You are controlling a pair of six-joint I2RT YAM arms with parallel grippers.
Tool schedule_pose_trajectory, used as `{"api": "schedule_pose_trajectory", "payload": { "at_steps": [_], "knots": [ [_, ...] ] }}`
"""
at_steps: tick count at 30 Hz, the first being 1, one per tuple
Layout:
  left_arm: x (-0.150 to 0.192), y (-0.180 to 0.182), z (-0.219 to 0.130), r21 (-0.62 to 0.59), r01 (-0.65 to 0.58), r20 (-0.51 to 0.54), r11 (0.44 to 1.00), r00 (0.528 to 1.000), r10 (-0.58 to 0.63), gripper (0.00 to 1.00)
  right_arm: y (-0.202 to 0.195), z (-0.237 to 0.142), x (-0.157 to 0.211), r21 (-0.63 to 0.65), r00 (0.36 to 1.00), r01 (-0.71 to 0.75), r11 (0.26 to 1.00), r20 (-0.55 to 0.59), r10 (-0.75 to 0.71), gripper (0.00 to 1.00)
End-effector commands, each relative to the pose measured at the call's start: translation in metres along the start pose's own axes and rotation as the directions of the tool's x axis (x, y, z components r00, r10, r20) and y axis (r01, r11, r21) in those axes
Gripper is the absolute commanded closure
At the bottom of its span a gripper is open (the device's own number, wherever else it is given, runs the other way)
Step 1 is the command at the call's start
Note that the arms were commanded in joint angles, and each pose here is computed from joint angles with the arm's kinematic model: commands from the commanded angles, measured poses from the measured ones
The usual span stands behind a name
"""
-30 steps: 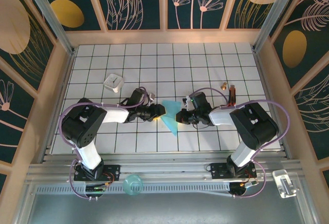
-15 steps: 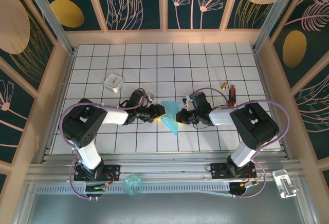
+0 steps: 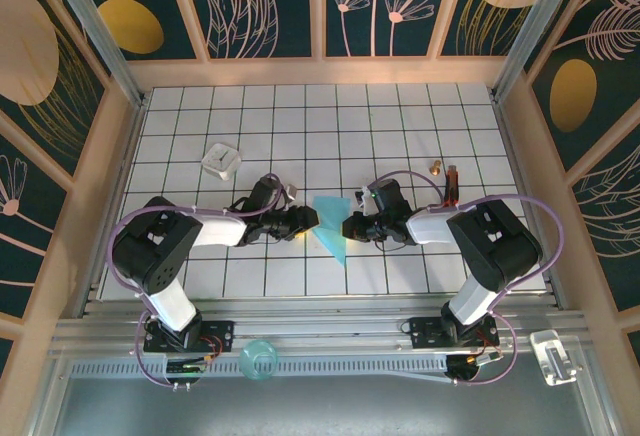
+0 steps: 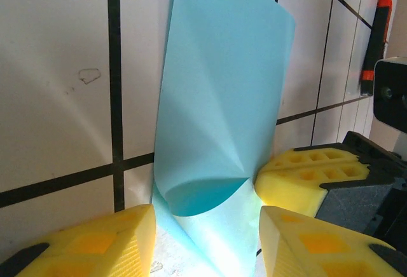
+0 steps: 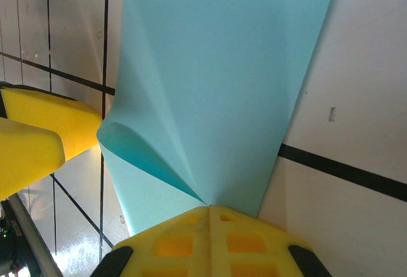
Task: Fold a paper plane with a square sheet of paper (pick it up from the middle)
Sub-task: Fourth fold the wing at the center of the table.
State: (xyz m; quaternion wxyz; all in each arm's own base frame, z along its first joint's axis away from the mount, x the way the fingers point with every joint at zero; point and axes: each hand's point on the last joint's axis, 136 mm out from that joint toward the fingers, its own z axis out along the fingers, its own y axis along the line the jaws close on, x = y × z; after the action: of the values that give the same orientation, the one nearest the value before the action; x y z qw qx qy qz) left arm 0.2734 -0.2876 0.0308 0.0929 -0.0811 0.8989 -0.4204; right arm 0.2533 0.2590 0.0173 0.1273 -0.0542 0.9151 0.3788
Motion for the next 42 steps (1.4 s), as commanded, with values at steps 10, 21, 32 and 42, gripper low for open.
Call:
{"api": "schedule_pose_trajectory", "payload": {
  "at_steps": [10, 21, 32, 42],
  "knots": [
    [0.019, 0.014, 0.007, -0.065, 0.045, -0.122, 0.997, 0.991, -0.053, 0.53, -0.026, 0.002, 0.015, 0.087, 0.999, -0.014, 0.996, -0.030, 0.016, 1.00],
    [0.020, 0.004, 0.013, -0.022, 0.112, -0.157, 0.994, 0.981, -0.114, 0.53, -0.024, 0.001, 0.015, 0.081, 1.000, -0.010, 0.997, -0.028, 0.013, 1.00],
    [0.013, -0.007, 0.010, 0.053, 0.142, -0.107, 0.988, 0.985, -0.136, 0.54, -0.026, 0.001, 0.016, 0.088, 1.000, -0.008, 0.996, -0.027, 0.011, 1.00],
    [0.005, -0.021, 0.005, 0.133, 0.074, -0.054, 0.988, 0.996, -0.067, 0.54, -0.027, 0.000, 0.016, 0.092, 1.000, -0.010, 0.996, -0.029, 0.012, 1.00]
  ]
}}
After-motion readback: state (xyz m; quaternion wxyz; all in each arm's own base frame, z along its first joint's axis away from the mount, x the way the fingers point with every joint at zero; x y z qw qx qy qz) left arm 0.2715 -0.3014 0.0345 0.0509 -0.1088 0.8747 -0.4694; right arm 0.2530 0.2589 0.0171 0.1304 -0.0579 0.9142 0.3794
